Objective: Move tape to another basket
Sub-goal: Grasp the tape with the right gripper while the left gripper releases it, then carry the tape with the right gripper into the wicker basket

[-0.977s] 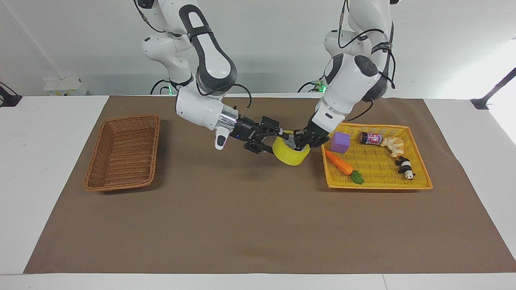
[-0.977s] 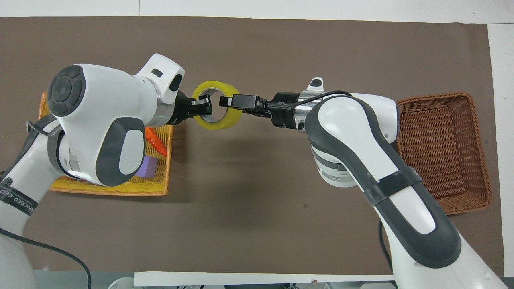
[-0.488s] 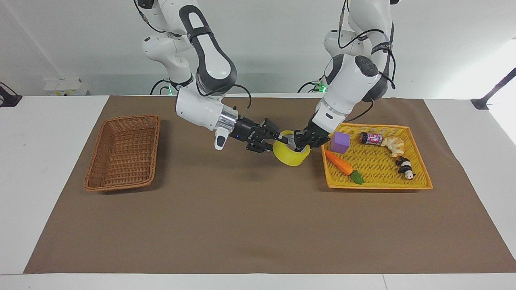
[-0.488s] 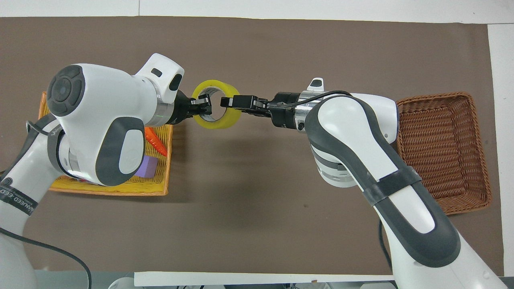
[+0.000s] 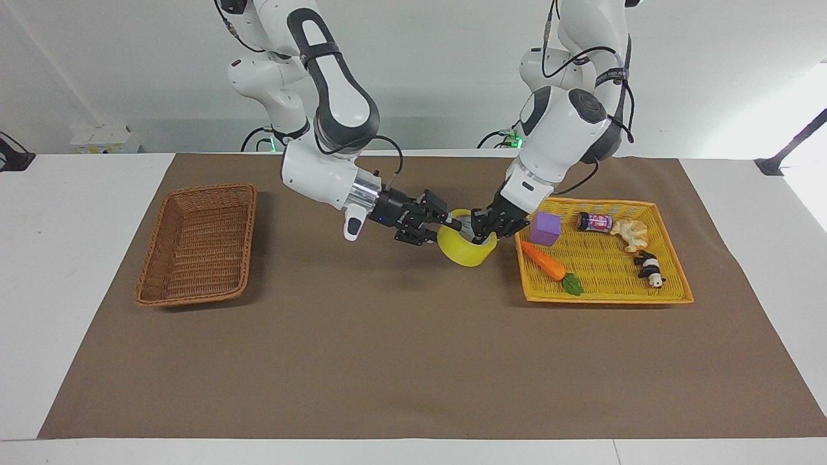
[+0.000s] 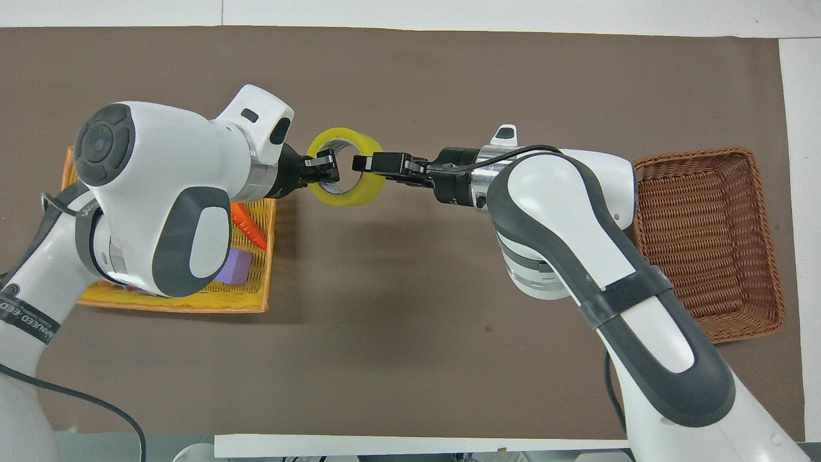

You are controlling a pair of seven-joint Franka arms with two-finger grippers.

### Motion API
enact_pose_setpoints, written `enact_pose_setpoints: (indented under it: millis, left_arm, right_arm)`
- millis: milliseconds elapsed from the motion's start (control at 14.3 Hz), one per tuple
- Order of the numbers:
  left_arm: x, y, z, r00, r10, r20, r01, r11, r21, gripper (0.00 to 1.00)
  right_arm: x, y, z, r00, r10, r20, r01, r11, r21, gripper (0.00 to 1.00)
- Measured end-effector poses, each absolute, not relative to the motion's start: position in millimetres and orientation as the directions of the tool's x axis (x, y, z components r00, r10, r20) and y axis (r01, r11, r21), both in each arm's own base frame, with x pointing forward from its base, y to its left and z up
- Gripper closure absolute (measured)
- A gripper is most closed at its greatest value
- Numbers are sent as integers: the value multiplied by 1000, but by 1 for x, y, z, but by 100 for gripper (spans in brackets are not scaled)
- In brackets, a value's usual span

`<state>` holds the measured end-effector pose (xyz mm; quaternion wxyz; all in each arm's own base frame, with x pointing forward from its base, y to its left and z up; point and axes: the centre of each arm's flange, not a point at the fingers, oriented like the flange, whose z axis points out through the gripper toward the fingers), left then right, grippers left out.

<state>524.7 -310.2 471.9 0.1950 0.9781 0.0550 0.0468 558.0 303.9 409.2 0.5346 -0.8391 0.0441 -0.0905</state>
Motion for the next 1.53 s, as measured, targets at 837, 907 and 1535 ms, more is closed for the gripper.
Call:
enact_pose_setpoints:
  millis: [837,907,1535]
  left_arm:
    - [556,-152,587,999,-7,35,-12,-991,137,0]
    - [555,-136,589,999,-47,24,-49,-992,120,0]
    - [559,-26,584,995,-103,-19,-100,-990,102,0]
  right_arm:
    - [579,108,416,990,-138,17,-38,-388,-921,45]
    - [575,67,415,994,-110,-1,-46,-408,-912,45]
    - [470,-217,393,986,-77,-151,-169,-451,-876,45]
